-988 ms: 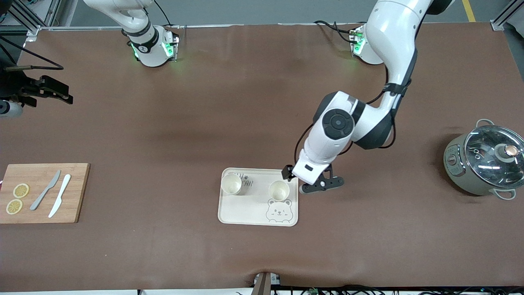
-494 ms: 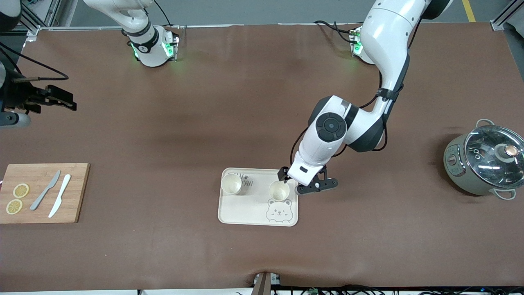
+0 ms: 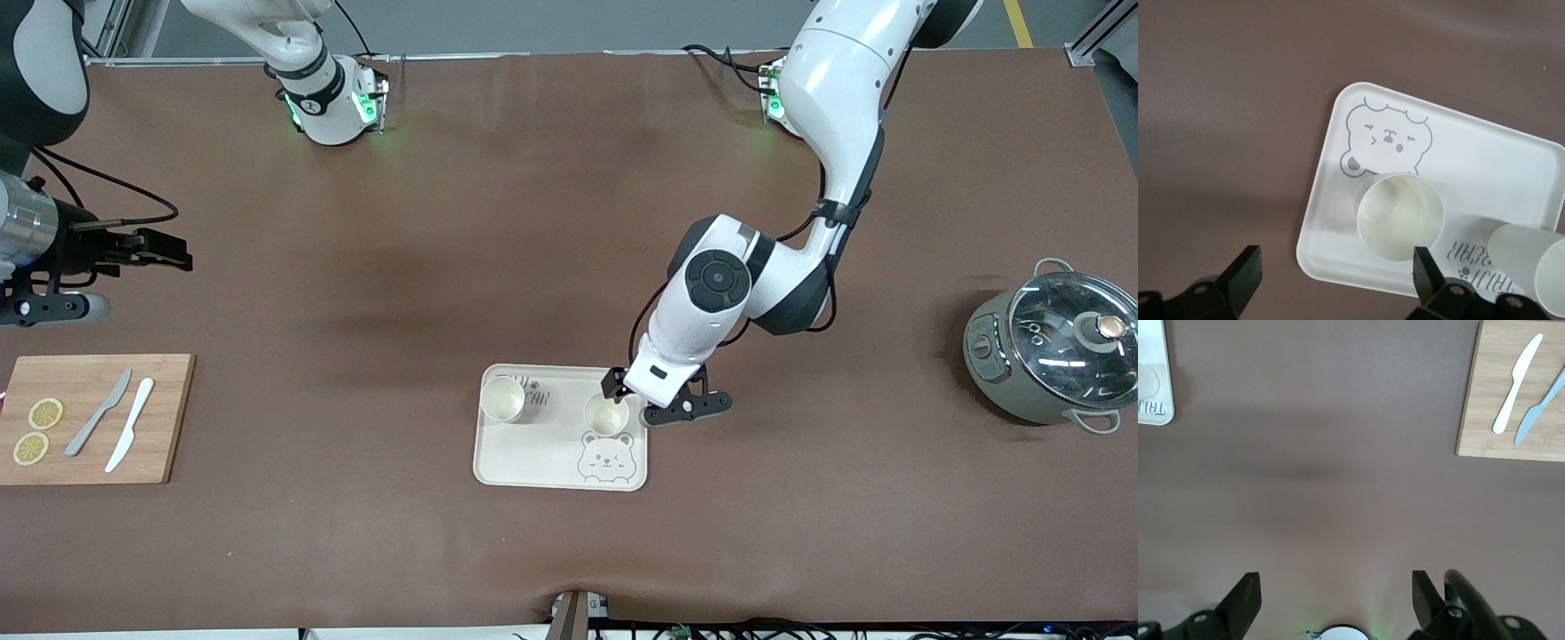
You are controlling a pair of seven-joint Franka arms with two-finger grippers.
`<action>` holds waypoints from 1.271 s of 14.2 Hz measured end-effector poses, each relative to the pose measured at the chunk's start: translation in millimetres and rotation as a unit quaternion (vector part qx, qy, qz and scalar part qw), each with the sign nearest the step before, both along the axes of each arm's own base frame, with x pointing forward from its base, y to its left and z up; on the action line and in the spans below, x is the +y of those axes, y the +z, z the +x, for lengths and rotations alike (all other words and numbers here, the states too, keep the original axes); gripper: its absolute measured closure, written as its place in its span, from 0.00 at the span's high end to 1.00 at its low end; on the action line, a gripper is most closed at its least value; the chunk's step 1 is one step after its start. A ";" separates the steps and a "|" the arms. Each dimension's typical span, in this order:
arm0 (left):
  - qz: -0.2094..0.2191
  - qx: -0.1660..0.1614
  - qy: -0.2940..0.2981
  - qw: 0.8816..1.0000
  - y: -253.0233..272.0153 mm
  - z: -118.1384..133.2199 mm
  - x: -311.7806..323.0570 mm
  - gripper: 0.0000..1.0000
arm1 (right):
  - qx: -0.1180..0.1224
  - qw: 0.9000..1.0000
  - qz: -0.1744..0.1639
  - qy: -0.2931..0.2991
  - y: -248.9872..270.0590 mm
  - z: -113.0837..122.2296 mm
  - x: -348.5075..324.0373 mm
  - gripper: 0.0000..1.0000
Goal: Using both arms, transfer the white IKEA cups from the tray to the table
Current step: 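Lower the left gripper around the cup while the right gripper reaches out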
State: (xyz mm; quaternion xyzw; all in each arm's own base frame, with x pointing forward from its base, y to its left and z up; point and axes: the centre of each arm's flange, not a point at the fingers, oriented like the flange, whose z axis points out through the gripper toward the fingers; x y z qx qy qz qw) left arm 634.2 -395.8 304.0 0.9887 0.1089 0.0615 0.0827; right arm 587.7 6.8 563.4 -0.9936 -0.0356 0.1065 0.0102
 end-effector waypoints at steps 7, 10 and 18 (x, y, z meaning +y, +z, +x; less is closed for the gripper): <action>-0.007 -0.011 0.002 1.000 -27.5 4.0 -1.9 1.00 | 0.003 0.998 0.024 -0.059 -13.9 9.4 8.2 1.00; -0.012 -0.019 0.003 1.000 -33.5 5.6 -2.8 1.00 | 0.010 0.995 0.046 -0.088 -30.4 19.1 16.5 1.00; -0.017 -0.032 0.005 0.999 -53.0 9.6 -1.4 1.00 | 0.022 0.991 0.046 -0.127 -80.2 43.0 33.6 1.00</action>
